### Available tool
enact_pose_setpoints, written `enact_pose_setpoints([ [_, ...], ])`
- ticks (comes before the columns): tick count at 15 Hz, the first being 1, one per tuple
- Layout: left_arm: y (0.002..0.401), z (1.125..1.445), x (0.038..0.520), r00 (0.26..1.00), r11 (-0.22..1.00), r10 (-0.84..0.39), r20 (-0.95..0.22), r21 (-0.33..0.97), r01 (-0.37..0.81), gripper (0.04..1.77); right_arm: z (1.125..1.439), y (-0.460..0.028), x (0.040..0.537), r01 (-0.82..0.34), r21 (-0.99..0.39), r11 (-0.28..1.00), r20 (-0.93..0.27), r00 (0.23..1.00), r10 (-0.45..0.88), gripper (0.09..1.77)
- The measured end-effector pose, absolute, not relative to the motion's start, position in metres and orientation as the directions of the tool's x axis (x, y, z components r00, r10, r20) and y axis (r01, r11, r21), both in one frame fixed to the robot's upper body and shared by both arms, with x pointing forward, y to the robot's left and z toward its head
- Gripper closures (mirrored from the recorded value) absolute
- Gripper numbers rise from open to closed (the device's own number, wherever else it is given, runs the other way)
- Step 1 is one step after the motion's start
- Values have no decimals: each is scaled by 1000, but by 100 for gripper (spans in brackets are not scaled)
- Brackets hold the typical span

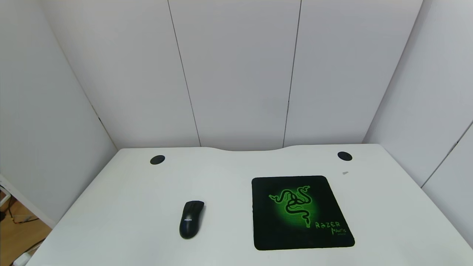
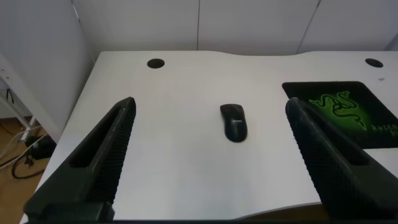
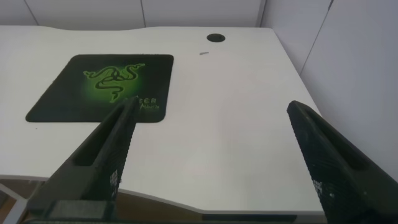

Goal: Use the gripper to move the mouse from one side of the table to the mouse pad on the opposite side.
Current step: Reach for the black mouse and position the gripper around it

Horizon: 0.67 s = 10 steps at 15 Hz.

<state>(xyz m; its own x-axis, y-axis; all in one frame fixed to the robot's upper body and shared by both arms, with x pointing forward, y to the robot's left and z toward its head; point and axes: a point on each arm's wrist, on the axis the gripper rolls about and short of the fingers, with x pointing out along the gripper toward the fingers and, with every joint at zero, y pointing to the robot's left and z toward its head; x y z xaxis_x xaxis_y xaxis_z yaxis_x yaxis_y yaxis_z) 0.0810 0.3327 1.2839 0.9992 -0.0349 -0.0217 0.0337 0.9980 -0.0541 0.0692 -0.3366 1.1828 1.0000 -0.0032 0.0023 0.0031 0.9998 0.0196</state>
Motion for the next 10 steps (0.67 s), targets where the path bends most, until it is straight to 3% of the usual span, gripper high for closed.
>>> enact_pose_setpoints([
  [6, 333, 1324, 141, 977, 998, -35, -212, -66, 21, 9, 1183, -337, 69, 3, 20, 1000, 2, 1000, -3, 15],
  [10, 333, 1334, 174, 896, 995, -41, -443, -102, -5, 9, 1183, -337, 69, 3, 20, 1000, 2, 1000, -3, 15],
])
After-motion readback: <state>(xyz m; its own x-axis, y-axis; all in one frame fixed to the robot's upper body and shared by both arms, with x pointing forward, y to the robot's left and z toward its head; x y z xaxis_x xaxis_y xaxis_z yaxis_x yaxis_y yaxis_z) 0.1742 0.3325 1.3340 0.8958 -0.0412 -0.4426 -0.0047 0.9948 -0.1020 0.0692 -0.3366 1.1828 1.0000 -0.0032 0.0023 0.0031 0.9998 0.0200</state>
